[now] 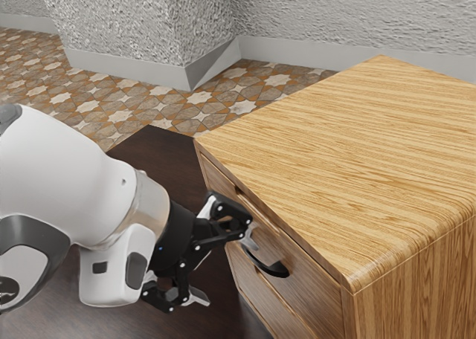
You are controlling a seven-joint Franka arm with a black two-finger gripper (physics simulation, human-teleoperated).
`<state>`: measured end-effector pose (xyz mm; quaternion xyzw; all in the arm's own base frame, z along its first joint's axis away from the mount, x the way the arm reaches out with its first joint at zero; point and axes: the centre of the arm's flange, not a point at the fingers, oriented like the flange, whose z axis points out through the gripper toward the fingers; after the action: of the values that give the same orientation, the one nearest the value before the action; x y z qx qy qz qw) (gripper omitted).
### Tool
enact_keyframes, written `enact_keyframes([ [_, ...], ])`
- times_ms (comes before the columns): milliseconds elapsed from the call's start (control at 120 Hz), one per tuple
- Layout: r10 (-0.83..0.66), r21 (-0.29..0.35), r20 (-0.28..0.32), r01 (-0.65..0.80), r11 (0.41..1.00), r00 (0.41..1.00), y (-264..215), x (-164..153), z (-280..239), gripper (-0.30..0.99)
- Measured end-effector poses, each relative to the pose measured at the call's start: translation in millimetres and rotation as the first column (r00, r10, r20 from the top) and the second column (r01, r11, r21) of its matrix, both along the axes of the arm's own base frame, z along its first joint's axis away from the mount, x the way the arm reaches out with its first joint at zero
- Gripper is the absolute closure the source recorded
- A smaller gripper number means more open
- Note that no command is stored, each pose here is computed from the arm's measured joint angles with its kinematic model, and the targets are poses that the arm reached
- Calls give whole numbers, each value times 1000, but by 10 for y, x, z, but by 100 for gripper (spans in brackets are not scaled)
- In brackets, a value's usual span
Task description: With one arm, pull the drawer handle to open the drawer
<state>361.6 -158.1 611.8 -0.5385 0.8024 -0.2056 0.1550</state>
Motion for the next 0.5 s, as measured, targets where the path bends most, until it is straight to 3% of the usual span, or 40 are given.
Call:
enact_keyframes([
  [500,21,-10,-34,-21,1000,999,-32,6,-183,0],
])
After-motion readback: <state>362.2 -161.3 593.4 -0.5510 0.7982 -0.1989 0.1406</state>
